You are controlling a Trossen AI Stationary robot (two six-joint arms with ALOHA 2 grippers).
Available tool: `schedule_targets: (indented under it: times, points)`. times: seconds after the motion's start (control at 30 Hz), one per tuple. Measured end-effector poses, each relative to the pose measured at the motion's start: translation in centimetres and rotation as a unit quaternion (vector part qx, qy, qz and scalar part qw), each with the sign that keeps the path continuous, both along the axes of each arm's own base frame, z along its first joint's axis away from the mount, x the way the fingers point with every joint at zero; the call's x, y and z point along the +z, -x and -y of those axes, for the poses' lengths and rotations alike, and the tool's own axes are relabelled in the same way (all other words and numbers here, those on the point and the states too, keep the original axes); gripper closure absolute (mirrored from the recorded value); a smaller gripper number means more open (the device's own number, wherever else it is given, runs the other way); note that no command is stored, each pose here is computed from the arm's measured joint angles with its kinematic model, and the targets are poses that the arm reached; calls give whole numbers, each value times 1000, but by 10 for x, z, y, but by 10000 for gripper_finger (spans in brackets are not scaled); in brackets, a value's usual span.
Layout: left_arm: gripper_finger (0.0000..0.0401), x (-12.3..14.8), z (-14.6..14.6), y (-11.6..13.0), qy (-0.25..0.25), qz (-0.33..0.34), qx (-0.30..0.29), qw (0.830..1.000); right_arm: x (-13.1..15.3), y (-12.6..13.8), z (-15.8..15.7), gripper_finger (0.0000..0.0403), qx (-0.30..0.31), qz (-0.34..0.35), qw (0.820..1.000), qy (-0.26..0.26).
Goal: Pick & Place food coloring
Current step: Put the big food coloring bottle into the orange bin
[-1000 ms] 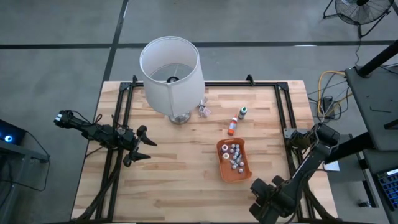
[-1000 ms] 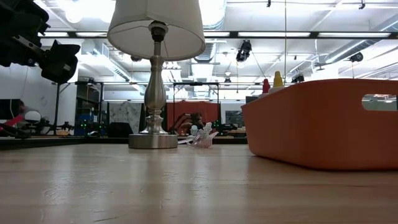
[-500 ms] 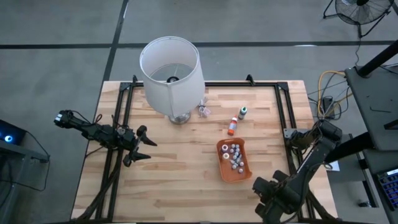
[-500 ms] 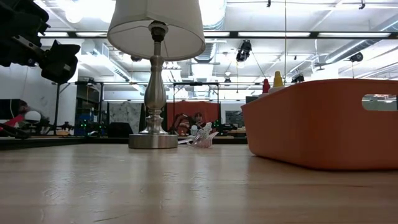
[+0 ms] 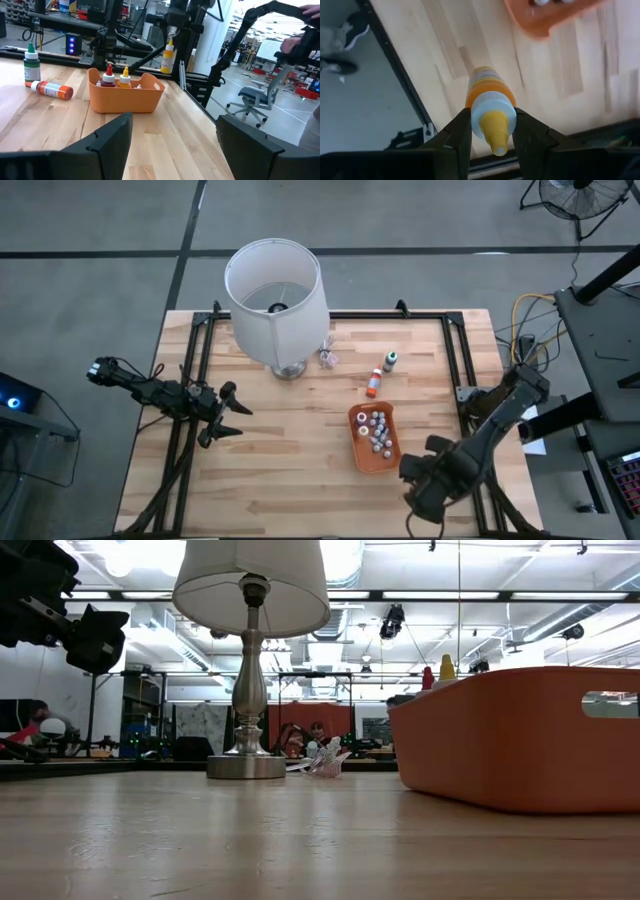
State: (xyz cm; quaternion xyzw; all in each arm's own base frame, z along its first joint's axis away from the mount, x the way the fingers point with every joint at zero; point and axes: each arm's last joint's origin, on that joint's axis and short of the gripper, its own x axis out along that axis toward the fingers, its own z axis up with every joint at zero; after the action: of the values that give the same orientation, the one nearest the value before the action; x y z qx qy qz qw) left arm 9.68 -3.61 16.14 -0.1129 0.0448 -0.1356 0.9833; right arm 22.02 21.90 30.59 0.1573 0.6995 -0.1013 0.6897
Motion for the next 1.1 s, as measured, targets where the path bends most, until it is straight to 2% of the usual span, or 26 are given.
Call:
schedule_targets:
  times: [0.47,0.73,0.97,1.1]
  points:
    - [143,0,0,0,0,0,0,1000,21,-49,54,297,98,49,994,-15]
    - [143,0,0,0,0,0,0,1000,12,-75,80,297,164,61,985,-3]
    - [143,0,0,0,0,0,0,1000,-2,-96,84,297,224,79,971,2]
    - [143,0,0,0,0,0,0,1000,-12,-104,84,297,256,78,963,31]
